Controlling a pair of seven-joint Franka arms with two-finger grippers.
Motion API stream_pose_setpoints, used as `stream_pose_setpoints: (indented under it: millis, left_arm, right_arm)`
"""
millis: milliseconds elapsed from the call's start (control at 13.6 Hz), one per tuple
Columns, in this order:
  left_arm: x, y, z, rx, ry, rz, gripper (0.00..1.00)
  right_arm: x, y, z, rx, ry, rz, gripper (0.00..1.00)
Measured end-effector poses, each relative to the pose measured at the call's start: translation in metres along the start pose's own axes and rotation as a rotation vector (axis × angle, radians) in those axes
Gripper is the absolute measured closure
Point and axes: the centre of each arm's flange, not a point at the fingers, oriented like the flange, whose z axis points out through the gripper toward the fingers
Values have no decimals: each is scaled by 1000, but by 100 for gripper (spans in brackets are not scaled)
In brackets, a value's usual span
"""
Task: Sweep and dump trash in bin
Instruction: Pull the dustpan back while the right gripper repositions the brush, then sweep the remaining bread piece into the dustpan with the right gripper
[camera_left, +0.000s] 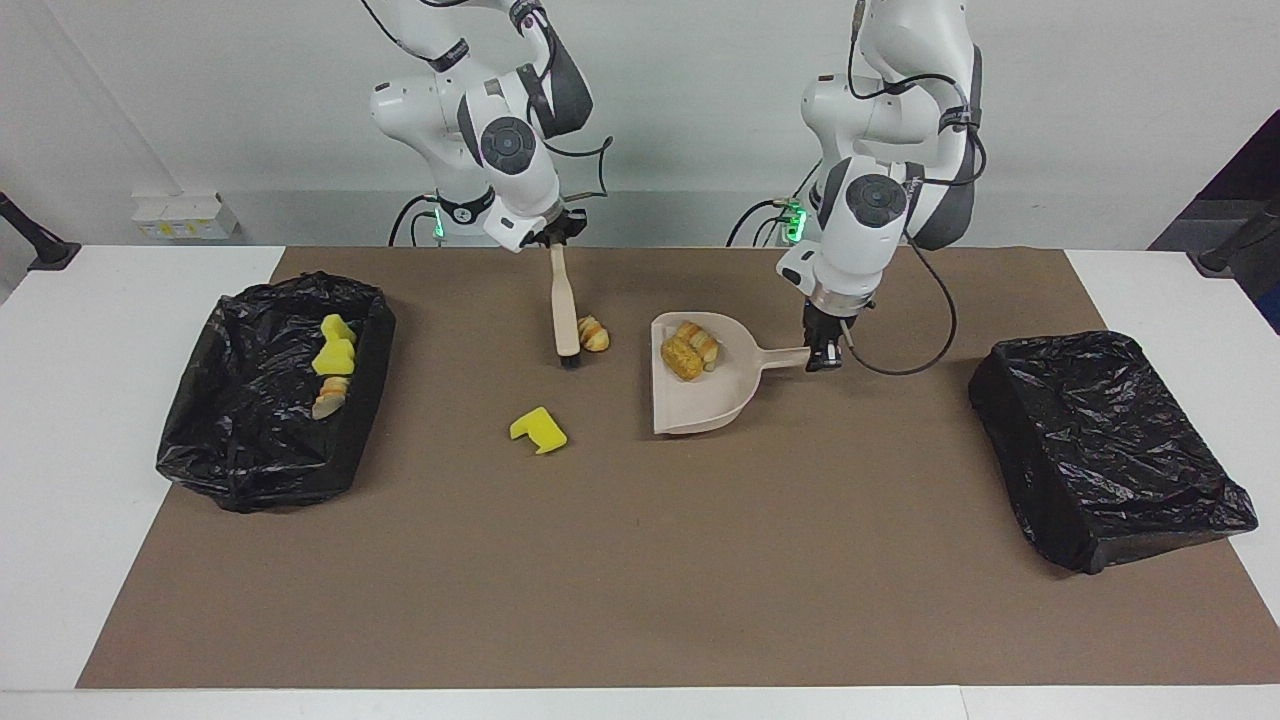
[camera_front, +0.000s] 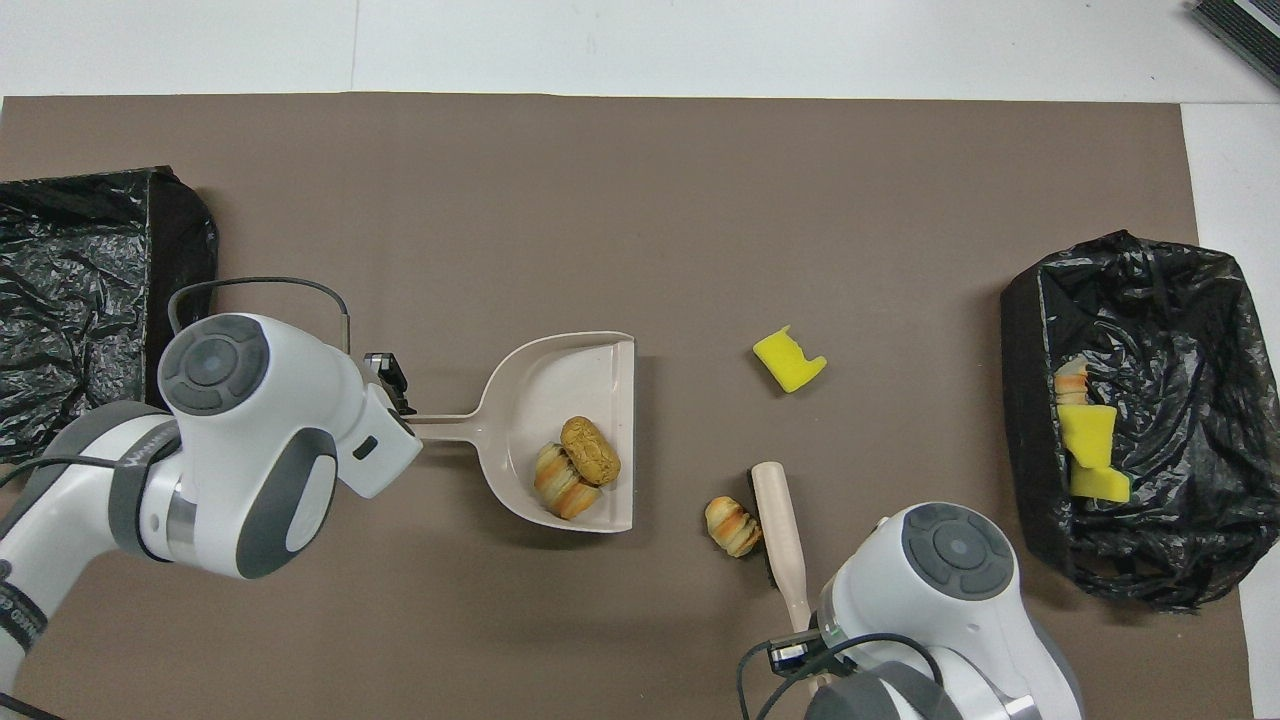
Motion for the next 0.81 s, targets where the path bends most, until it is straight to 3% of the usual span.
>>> stream_pose_setpoints:
  millis: [220, 806]
  left_arm:
    - [23, 19, 5, -10, -109, -34, 68]
    - [42, 45, 14, -16, -139, -47, 68]
  right_arm:
    - [2, -2, -1, 17, 20, 3, 74]
    - [11, -51, 6, 229, 97, 50, 74]
